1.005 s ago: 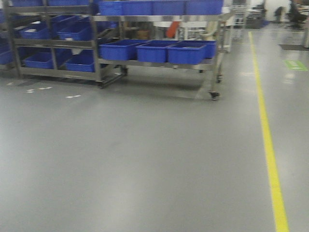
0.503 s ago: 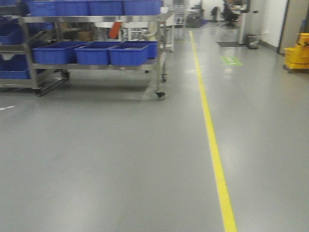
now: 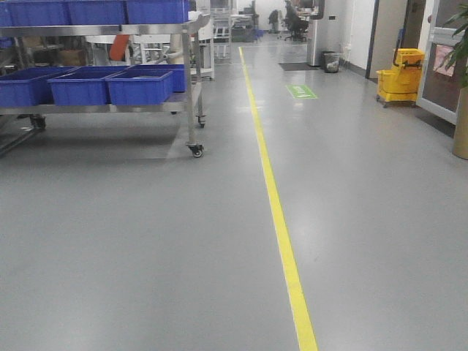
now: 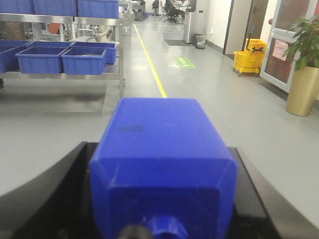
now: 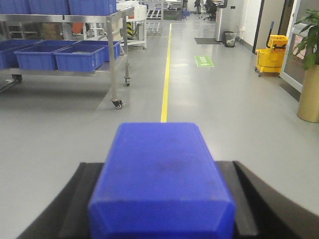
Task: Pick and sort blue part to right shelf
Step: 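Drive the base along the yellow floor line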
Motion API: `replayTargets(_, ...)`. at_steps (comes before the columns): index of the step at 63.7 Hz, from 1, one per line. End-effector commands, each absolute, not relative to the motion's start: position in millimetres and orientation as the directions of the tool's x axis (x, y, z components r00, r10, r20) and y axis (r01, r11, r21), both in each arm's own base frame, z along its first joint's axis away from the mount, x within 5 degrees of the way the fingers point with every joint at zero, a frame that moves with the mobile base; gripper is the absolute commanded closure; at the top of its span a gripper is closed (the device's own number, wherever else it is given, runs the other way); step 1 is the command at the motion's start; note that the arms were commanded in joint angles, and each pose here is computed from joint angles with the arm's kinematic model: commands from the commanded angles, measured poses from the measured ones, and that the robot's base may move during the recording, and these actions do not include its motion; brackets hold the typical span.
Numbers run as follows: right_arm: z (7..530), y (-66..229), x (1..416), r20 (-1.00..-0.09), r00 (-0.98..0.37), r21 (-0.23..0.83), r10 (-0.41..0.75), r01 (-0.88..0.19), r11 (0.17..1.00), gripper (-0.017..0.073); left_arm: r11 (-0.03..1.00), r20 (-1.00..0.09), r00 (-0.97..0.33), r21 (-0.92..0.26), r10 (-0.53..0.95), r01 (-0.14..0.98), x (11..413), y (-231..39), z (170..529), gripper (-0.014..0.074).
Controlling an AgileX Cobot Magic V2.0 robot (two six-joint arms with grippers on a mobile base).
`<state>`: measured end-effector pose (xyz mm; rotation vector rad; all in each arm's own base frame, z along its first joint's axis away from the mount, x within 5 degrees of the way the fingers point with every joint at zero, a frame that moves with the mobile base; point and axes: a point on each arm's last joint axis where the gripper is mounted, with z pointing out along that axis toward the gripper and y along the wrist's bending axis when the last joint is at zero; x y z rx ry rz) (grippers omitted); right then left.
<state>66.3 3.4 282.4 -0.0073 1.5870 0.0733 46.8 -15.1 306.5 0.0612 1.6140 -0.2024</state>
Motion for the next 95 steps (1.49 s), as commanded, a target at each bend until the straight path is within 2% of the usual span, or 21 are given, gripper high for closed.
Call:
replayTargets(1,300.4,3.0,65.1,-0.995,0.099,0.024,0.029,-0.048,0.999,0.0158,0.982,-0.992,0.031,-0.115,-0.121,0.148,46.4,-13.0,321.4,0.0262)
replayTargets(95,300.4,3.0,65.1,-0.995,0.099,0.024,0.029,-0.048,0.999,0.0158,0.982,-0.992,0.031,-0.115,-0.121,0.148,46.4,-13.0,321.4,0.0262)
